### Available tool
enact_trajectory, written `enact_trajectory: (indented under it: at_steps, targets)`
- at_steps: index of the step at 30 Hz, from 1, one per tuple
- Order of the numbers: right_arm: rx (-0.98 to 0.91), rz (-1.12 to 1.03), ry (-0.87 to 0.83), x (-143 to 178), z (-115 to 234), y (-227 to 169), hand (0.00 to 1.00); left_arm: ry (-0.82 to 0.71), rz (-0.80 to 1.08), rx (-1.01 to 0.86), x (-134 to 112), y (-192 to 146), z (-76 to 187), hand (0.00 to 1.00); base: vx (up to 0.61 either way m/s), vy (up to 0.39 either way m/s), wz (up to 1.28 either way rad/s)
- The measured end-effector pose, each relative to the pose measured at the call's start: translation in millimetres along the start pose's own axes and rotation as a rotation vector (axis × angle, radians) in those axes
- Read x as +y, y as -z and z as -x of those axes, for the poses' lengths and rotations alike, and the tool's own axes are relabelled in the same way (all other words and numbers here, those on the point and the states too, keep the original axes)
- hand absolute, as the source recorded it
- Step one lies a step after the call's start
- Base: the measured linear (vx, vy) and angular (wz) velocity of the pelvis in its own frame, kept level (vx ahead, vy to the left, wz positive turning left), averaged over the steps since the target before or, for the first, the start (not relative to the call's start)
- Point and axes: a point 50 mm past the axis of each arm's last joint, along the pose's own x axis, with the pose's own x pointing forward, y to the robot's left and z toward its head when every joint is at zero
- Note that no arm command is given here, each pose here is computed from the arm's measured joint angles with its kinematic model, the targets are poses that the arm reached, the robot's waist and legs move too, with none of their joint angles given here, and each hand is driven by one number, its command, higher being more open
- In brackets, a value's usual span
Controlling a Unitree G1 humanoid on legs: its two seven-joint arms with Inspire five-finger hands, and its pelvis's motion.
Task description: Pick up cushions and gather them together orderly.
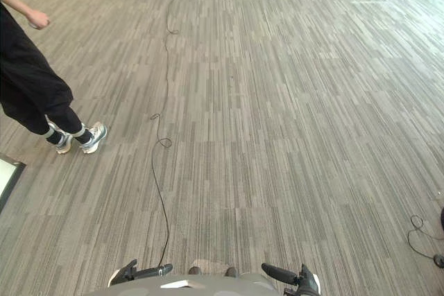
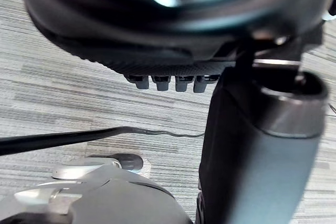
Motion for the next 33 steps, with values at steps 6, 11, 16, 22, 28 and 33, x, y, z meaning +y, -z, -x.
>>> enact_trajectory:
  at_steps: [6,11,16,22,28,33]
  targets:
    - [-0.027,-0.024,-0.015,8,-3,-16,1.00,0.016,0.023,-0.042,-8,-19,-4,1.00,0.09,0.030,-0.02]
    - [-0.047,-0.067,-0.048,23,-4,-28,1.00,0.038,0.029,-0.068,-17,-28,-5,1.00,0.00,0.033,0.00]
    - [-0.045,-0.051,-0.068,29,-4,-31,1.00,0.041,0.024,-0.073,-18,-30,-6,1.00,-0.05,0.023,0.05]
    - [-0.044,-0.050,-0.071,30,-4,-32,1.00,0.042,0.018,-0.073,-18,-32,-6,1.00,-0.05,0.017,0.01]
    - [-0.044,-0.048,-0.079,30,-4,-32,1.00,0.045,0.015,-0.075,-17,-33,-7,1.00,-0.01,0.015,0.06]
    - [-0.044,-0.046,-0.082,31,-4,-32,1.00,0.054,0.006,-0.081,-18,-36,-7,1.00,-0.01,0.007,0.05]
